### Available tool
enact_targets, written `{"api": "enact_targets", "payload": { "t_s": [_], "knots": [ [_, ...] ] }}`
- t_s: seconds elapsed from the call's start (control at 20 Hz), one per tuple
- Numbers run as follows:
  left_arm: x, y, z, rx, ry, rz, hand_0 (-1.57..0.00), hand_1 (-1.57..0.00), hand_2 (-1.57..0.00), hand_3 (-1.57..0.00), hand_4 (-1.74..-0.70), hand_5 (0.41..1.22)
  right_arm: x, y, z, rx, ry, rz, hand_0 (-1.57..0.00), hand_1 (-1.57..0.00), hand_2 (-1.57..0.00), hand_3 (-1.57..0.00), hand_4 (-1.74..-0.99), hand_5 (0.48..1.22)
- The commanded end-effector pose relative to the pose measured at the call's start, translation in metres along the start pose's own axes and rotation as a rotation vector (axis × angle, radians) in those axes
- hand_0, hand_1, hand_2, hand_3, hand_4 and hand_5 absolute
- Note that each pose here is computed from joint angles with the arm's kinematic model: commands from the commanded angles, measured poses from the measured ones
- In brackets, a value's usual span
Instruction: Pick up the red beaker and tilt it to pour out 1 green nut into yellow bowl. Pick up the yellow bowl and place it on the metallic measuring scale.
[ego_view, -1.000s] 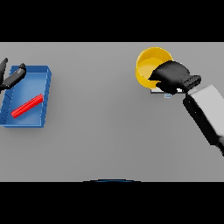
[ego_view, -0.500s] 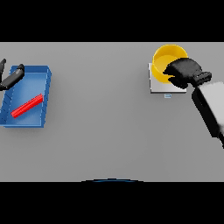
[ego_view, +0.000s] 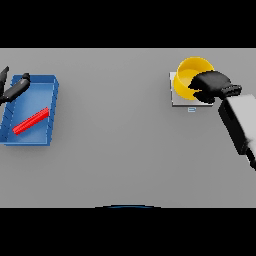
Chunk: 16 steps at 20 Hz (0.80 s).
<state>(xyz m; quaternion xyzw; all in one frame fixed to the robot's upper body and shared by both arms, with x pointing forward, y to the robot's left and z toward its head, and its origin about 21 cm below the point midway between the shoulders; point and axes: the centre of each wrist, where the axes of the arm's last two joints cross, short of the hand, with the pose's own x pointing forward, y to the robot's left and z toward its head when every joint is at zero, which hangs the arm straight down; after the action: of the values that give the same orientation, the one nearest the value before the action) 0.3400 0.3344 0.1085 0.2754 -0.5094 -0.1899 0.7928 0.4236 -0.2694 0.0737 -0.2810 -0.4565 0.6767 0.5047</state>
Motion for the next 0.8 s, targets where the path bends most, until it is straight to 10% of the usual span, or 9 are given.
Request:
{"api": "enact_targets", "payload": {
  "t_s": [0.0,0.1,0.35,0.75],
  "knots": [
    [-0.0026,-0.0018,0.0002,0.0,0.008,-0.001,0.0,0.0,0.0,0.0,-0.73,0.715,-0.002,0.0029,0.0011,0.012,0.0,-0.003,-1.4,-1.57,-1.39,-1.36,-1.741,1.221],
    [-0.0038,-0.0006,-0.0029,0.0,0.004,-0.002,0.0,0.0,0.0,0.0,-0.73,0.72,-0.0021,0.0022,0.0014,0.015,-0.006,-0.024,-1.13,-1.32,-1.33,-1.06,-1.701,1.221],
    [-0.0063,-0.0029,-0.0068,-0.004,0.006,0.002,0.0,0.0,0.0,0.0,-0.73,0.717,-0.0037,-0.0012,0.0005,0.042,0.038,-0.03,-0.37,-0.58,-0.69,-0.61,-1.539,0.933],
    [-0.0028,-0.0016,-0.0026,0.0,0.009,0.011,0.0,0.0,0.0,0.0,-0.72,0.696,-0.0074,0.0022,0.0007,0.087,0.026,-0.004,-0.06,-0.1,-0.16,-0.32,-1.422,0.785]
  ]
}}
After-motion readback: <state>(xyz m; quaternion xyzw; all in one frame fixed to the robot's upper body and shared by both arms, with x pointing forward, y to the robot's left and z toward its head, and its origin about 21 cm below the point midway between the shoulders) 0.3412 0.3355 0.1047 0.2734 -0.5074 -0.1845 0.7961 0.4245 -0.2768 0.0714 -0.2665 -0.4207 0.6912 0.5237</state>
